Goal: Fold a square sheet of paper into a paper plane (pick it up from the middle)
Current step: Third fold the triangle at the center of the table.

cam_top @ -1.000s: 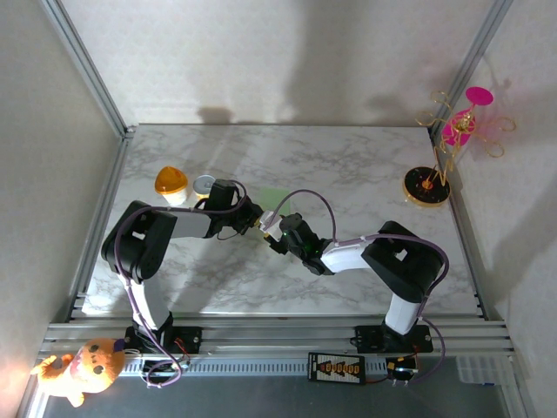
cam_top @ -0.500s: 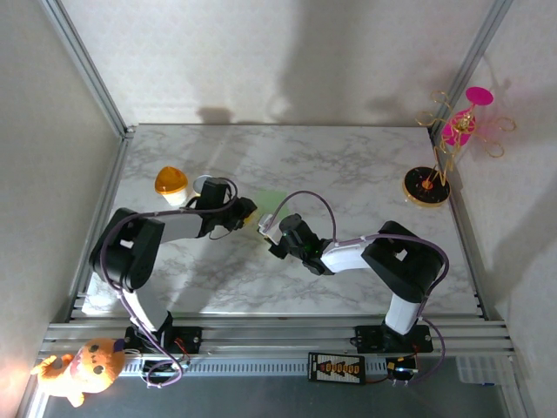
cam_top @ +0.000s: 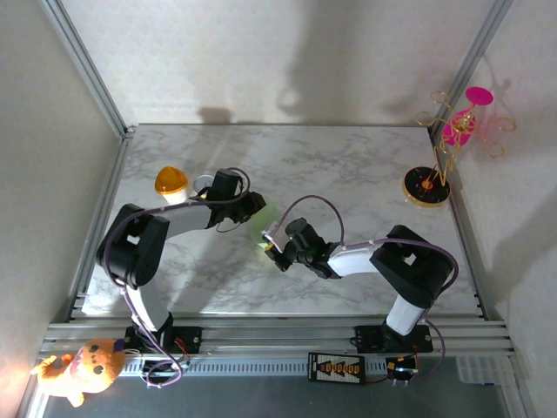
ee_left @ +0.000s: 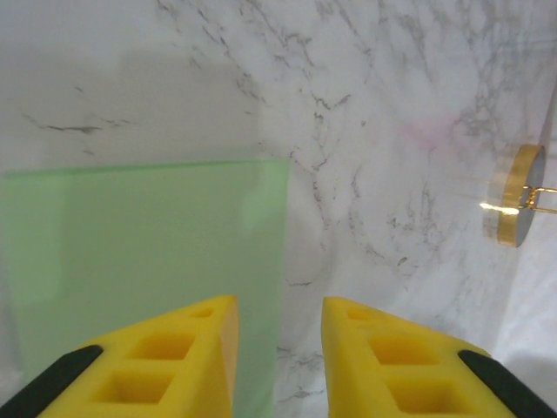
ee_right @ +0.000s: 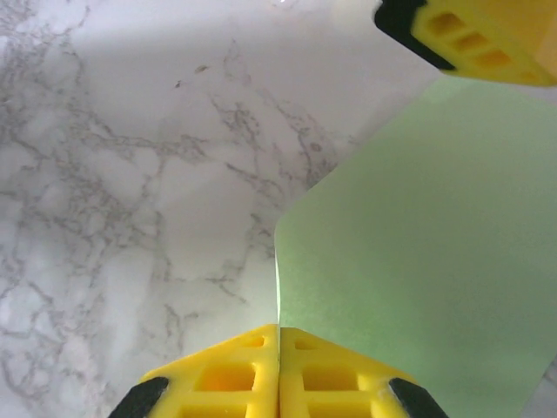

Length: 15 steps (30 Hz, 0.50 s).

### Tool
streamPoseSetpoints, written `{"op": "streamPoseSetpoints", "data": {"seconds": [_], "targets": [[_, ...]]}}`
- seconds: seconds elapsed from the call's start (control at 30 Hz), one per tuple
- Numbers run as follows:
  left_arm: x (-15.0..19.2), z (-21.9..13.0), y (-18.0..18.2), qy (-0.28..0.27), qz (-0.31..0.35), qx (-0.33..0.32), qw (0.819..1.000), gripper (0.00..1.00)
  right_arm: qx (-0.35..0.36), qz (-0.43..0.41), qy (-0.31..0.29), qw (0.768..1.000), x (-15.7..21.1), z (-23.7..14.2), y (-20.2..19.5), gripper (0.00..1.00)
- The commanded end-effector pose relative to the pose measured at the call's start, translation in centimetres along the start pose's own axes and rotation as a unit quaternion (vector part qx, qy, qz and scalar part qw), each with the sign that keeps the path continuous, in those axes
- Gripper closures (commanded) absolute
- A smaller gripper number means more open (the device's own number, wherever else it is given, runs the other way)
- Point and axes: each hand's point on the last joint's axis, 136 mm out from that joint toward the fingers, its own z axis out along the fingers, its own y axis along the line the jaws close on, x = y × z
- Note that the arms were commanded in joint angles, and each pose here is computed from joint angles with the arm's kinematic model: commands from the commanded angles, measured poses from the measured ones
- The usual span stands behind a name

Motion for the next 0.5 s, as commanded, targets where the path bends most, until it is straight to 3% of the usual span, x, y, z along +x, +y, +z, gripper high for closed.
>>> {"op": "streamPoseSetpoints", "data": {"seconds": [0.0,0.47], "targets": [[0.2,1.2,1.4,0.007,0.016,-0.039,0.999,0.73,-0.031,0.033,-0.008,0.999,-0.2,-0.9,0.6,0.92],[1.1,3.6,4.8,0.026,0.038,-0.115,0.992,0.86,-0.034,0.115,-0.022,0.993,-0.5,-1.2,-1.1,0.90]]}}
